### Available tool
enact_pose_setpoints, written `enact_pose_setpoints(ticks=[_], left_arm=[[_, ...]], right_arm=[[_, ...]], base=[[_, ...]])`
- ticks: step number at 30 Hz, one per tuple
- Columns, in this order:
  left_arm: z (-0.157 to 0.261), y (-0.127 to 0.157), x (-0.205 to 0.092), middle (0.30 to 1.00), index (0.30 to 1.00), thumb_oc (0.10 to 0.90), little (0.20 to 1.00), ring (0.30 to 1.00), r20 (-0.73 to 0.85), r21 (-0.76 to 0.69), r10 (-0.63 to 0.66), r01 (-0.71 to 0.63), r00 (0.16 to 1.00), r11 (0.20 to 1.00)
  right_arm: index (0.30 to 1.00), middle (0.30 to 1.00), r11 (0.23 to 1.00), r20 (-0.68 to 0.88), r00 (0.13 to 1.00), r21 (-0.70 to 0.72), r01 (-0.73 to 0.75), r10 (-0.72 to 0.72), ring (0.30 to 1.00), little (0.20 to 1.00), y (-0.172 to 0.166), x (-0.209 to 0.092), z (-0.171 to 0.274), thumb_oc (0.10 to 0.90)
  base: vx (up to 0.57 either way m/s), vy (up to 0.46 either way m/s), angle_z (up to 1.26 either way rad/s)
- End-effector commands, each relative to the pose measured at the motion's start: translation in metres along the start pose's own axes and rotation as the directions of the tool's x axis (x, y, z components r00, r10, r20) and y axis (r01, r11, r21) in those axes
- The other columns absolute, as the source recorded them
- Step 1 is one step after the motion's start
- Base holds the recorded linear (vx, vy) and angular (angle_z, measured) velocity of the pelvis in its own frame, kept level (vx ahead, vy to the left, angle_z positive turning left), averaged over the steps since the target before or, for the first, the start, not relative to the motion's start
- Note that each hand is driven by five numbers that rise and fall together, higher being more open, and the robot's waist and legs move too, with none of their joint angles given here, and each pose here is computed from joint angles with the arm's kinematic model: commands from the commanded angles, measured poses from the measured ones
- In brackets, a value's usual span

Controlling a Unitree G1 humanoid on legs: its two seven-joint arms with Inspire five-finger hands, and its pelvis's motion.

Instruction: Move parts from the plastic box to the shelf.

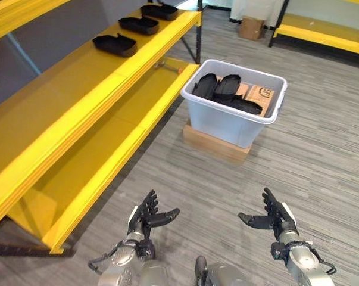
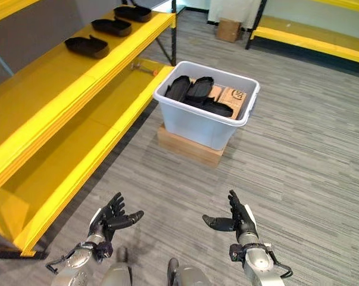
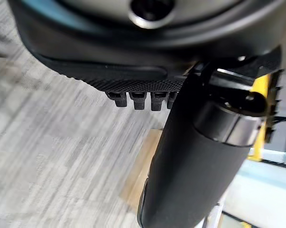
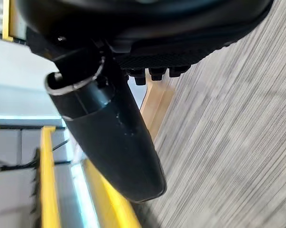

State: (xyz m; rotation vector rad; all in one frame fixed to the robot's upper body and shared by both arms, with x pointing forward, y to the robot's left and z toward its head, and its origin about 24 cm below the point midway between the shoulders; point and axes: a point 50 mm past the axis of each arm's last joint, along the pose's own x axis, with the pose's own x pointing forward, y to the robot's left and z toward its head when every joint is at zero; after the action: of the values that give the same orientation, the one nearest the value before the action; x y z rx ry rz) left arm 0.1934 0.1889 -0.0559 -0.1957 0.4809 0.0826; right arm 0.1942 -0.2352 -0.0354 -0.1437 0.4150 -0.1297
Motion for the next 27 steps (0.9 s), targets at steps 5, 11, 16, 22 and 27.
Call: enact_pose_setpoints(ticks=[5,11,16,22,27], left_arm=[[0.055,-0.005,0.003,1.0,1.0,0.9,1.0,1.0,0.256,0.031,-0.065,0.058,0.965,0.998],[0.062,-0.004,0.005,1.0,1.0,0.9,1.0,1.0,0.268,0.06,-0.069,0.055,0.961,0.997],[0.064,0.001,0.004,1.0,1.0,0.9,1.0,1.0,0.275,0.062,-0.048,0.032,0.96,0.998],[0.061,0.007,0.002,1.0,1.0,0.9,1.0,1.0,0.268,0.06,-0.037,0.022,0.963,0.998],[0.062,0.012,0.002,1.0,1.0,0.9,1.0,1.0,0.285,0.03,0.008,-0.018,0.959,0.999]], right_arm=[[1.0,1.0,0.999,0.174,0.984,-0.033,-0.03,0.036,1.0,1.0,0.0,-0.001,0.033,0.9],[1.0,1.0,0.998,0.172,0.983,0.0,-0.059,0.058,1.0,1.0,0.011,-0.001,0.031,0.9],[1.0,1.0,0.997,0.179,0.981,0.005,-0.079,0.077,1.0,1.0,0.017,-0.001,0.032,0.9],[1.0,1.0,0.997,0.165,0.983,-0.009,-0.081,0.082,1.0,1.0,0.013,0.0,0.03,0.9],[1.0,1.0,0.997,0.165,0.984,-0.039,-0.067,0.072,1.0,1.0,0.008,0.0,0.031,0.9]], base=[[0.3,0.319,-0.56],[0.17,0.261,-0.29],[0.15,0.272,-0.23],[0.31,-0.003,-0.21],[0.35,-0.107,0.17]])
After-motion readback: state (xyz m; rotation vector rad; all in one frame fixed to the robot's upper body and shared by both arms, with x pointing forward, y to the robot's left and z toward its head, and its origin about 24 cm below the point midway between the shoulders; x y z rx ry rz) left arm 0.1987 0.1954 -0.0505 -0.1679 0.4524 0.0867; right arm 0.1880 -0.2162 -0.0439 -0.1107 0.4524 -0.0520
